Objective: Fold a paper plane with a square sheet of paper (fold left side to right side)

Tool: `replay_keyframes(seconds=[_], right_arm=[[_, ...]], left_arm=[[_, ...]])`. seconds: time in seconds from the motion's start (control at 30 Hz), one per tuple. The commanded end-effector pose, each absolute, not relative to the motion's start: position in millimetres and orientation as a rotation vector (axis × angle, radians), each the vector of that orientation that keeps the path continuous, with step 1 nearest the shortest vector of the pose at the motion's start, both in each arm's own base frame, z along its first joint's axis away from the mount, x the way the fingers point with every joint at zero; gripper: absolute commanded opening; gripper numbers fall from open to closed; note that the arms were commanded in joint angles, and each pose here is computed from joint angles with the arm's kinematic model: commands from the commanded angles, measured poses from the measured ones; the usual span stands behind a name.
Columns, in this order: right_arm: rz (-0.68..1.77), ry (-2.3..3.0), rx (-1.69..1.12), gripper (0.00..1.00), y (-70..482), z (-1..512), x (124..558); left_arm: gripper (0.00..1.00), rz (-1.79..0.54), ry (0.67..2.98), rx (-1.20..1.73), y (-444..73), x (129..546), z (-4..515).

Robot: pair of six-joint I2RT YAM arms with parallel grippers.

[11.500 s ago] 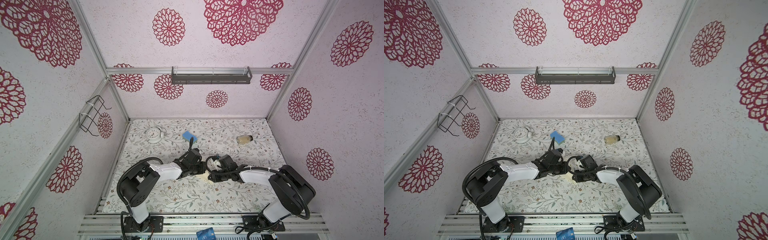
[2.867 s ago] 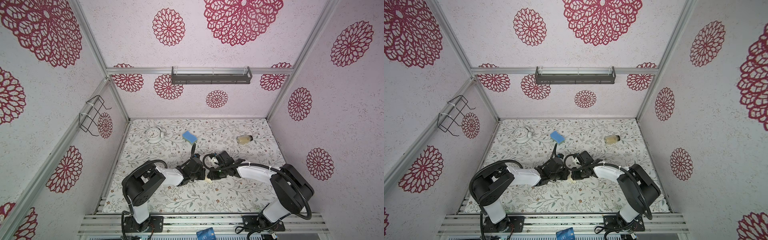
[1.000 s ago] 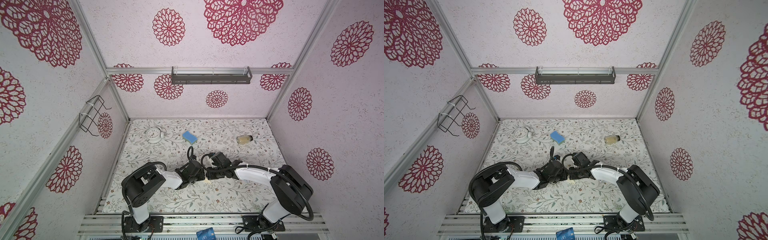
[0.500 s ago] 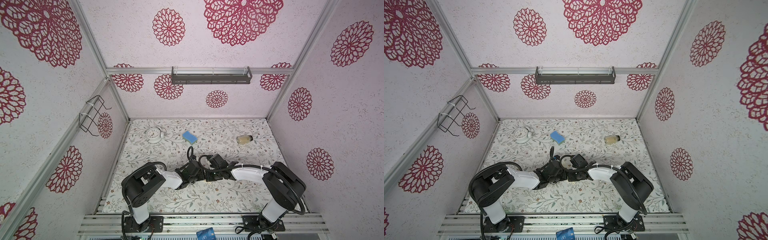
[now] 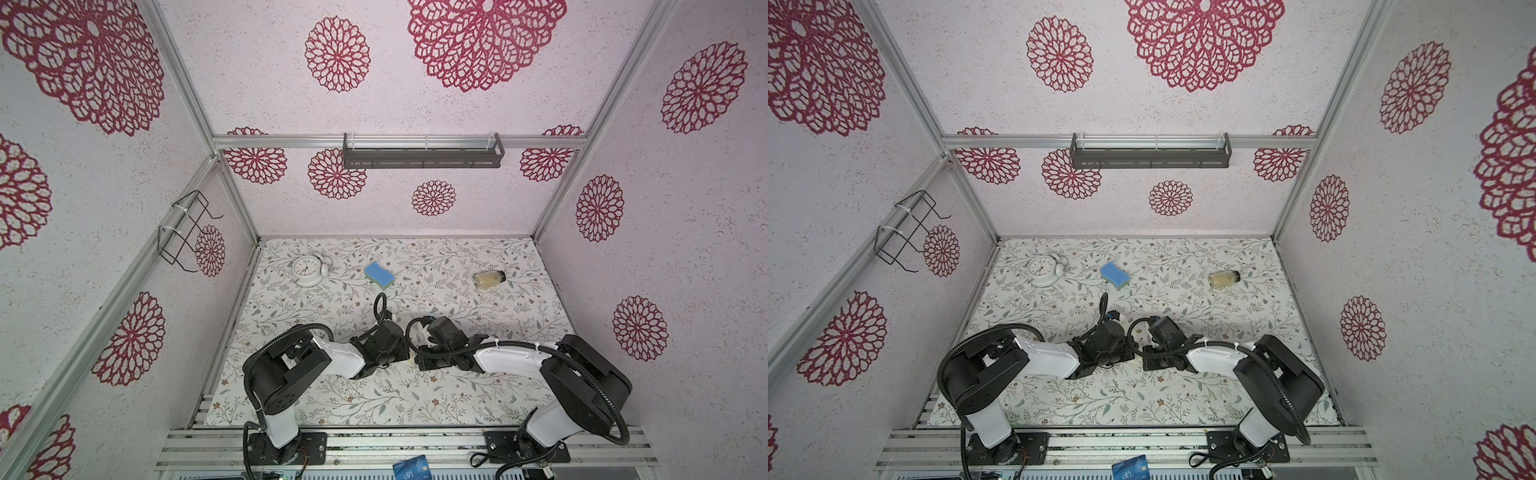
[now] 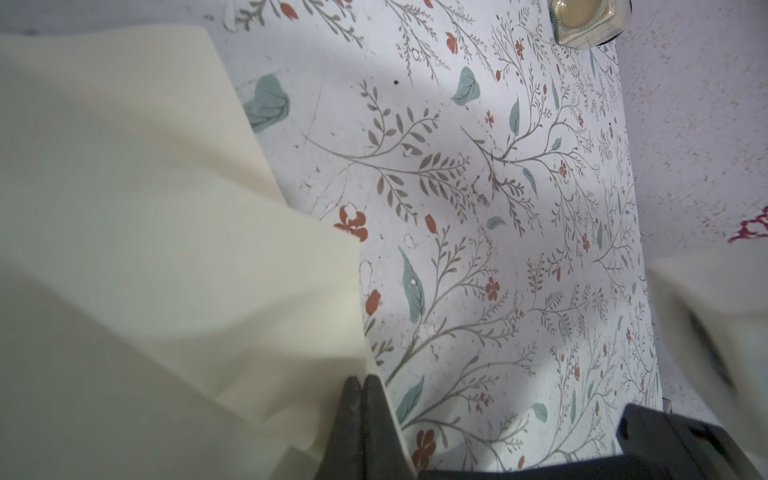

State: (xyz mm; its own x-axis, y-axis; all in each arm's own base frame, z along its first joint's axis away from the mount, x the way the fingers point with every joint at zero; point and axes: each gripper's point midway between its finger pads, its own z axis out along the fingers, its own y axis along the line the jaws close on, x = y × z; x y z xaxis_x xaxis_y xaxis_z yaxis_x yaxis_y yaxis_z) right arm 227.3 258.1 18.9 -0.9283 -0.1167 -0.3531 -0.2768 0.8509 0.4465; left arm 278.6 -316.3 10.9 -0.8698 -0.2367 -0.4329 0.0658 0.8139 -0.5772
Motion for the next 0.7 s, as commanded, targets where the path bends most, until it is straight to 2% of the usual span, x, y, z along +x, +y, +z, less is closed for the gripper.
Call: replay_keyframes(seconds=[0.0,0.3,0.5,0.67], right_arm=[[0.572,2.885,-0.253,0.00,222,-15,191],[0.565,2.903,-0.197,0.00,204,-20,171],[0.617,2.812,-0.199,0.00,218,19,194],[0.695,2.747,-0.197,0.00,239,43,215]], left_arm=[[0.00,-0.586,2.703,-0.151,-277,245,-38],[0.00,-0.587,2.743,-0.201,-277,240,-41],[0.00,-0.587,2.778,-0.291,-277,236,-41],[0.00,-0.612,2.760,-0.477,-278,230,-38]])
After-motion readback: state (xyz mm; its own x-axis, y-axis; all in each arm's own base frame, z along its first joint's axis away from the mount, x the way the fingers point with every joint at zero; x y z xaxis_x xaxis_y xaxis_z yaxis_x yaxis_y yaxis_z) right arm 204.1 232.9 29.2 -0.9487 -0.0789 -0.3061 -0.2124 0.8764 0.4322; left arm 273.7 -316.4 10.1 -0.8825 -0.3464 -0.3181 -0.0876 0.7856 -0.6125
